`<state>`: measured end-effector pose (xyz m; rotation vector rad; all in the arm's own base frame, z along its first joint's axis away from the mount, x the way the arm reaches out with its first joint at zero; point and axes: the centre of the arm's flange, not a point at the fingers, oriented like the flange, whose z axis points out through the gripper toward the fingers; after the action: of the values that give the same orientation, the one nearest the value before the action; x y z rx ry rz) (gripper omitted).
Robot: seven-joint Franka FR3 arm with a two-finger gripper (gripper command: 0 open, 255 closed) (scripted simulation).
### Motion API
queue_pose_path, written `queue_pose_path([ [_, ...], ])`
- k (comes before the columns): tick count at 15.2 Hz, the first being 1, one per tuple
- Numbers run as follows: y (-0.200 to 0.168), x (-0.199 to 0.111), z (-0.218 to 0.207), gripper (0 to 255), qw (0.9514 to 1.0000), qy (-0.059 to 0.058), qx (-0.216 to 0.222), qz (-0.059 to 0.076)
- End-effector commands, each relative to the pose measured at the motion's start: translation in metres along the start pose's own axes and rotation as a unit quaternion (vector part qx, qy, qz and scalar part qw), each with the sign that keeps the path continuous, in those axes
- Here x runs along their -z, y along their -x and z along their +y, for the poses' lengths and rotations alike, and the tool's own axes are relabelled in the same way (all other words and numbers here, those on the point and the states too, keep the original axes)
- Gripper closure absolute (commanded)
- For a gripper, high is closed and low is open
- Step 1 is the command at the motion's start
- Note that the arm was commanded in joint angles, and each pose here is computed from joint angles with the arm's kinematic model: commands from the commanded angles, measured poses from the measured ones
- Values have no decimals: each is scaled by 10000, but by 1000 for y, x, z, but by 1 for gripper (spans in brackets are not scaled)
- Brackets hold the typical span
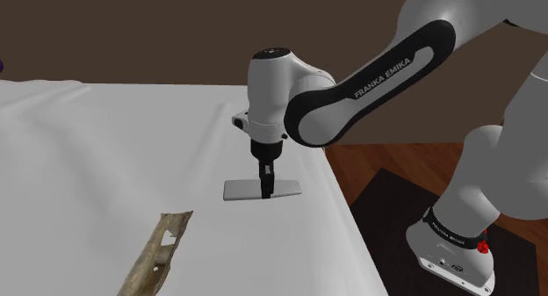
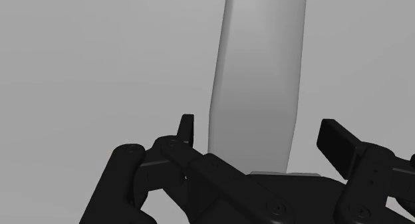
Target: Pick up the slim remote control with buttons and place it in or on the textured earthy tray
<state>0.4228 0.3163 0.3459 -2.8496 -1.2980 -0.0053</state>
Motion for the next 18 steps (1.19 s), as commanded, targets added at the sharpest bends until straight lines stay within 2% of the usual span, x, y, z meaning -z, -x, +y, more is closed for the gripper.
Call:
queue_pose_path([
  [1, 0, -10, 0, 0, 10000, 0, 2, 2],
  [2, 0, -18, 0, 0, 10000, 0, 2, 2],
  [10, 0, -18, 0, 0, 10000, 0, 2, 2],
  [11, 0, -18, 0, 255, 10000, 0, 2, 2],
  [18, 0, -18, 0, 255, 10000, 0, 2, 2],
])
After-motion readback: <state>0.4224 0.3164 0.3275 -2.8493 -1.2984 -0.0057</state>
